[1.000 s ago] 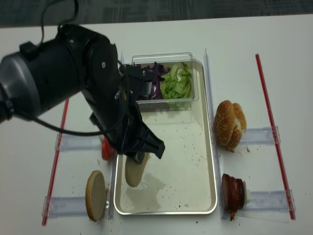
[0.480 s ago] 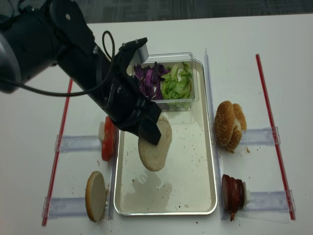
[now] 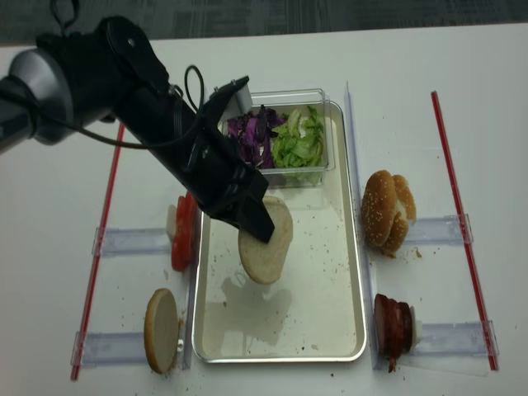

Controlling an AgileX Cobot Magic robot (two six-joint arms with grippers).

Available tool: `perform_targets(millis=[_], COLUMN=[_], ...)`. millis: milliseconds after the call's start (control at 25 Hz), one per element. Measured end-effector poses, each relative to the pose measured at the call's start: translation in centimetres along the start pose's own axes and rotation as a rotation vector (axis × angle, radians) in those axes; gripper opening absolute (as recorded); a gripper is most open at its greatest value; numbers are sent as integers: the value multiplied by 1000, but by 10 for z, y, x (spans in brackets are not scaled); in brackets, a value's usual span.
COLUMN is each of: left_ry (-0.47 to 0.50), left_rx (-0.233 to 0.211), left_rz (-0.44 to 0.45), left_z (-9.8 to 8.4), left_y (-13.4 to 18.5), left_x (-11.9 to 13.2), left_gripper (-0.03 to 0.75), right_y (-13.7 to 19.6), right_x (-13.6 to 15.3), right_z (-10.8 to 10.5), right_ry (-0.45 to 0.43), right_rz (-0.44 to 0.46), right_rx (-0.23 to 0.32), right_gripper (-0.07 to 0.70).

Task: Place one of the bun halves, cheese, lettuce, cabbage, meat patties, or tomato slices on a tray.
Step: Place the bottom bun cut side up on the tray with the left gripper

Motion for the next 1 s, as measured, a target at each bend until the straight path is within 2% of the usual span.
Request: perform_targets(millis=[440, 1000], left_ry=[47, 63], left_rx=[-60, -101], left_rz=[70, 110], left_z=[29, 44], left_y=[3, 6], left_x=[33, 50], left_gripper=[96, 96], right_y=[0, 0], right_x=[0, 0], right_z=[0, 0], right_ry=[0, 0], right_rz=[0, 0], right_rx=[0, 0], right_gripper=[676, 676])
Point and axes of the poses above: a point on each arm's last joint axis where the gripper is mounted, x pointing out along that axis toward the gripper, z along the wrist's bending axis when the last joint is at zero, y = z × x, the point moved 3 cm from there along x, pointing out along that axis toward the gripper, and after that the axes turned 12 degrees about x, right-handed, at the moved point
